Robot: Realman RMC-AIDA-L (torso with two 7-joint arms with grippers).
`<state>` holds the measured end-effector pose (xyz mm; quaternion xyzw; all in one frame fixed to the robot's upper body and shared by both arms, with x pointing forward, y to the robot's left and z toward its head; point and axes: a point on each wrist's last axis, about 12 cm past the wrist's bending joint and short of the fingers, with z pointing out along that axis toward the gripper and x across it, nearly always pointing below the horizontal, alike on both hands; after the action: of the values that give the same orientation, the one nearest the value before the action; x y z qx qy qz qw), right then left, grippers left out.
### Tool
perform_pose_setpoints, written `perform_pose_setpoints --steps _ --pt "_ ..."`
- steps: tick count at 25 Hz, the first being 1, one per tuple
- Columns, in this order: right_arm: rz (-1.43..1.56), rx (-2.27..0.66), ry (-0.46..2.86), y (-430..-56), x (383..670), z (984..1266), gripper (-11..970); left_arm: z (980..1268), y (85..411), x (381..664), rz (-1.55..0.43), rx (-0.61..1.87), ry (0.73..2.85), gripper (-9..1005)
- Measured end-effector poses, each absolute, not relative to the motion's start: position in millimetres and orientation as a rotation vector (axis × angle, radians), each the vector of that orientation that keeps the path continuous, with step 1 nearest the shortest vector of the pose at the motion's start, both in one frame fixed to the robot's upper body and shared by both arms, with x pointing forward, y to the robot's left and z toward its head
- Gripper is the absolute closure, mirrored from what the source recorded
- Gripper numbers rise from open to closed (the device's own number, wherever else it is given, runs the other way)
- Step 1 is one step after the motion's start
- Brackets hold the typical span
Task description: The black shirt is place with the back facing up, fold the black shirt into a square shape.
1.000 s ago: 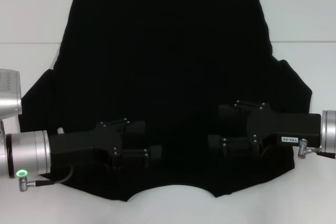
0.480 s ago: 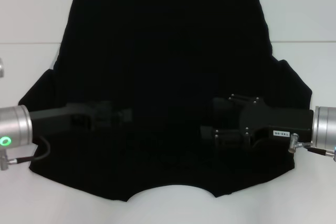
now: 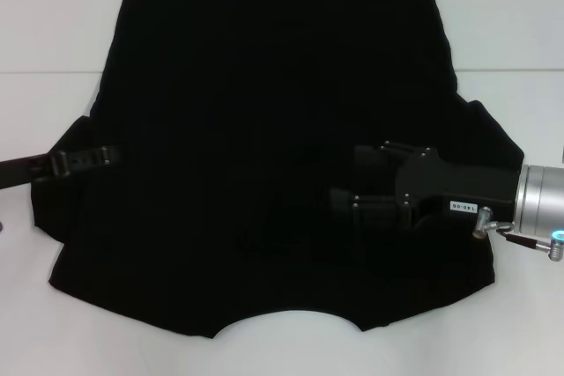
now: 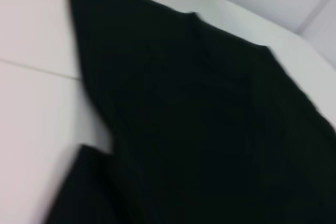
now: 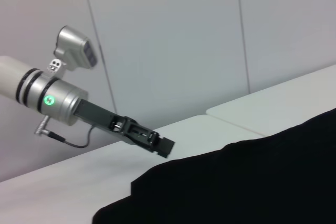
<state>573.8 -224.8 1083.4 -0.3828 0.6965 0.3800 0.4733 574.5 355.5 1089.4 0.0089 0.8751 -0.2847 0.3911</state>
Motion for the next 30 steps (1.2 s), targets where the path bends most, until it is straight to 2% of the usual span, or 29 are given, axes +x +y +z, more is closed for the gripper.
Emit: perform_pose_setpoints --steps 12,30 --pt "0.906 -0.907 1.702 -226.0 577.6 1084.4 47 1089.4 377.3 568.8 -0.594 -0.085 2.347 93" --pt "0.899 -0.902 1.707 -227.1 577.5 1083.4 47 1079.1 382.2 559.3 -0.551 -0.113 2.425 116"
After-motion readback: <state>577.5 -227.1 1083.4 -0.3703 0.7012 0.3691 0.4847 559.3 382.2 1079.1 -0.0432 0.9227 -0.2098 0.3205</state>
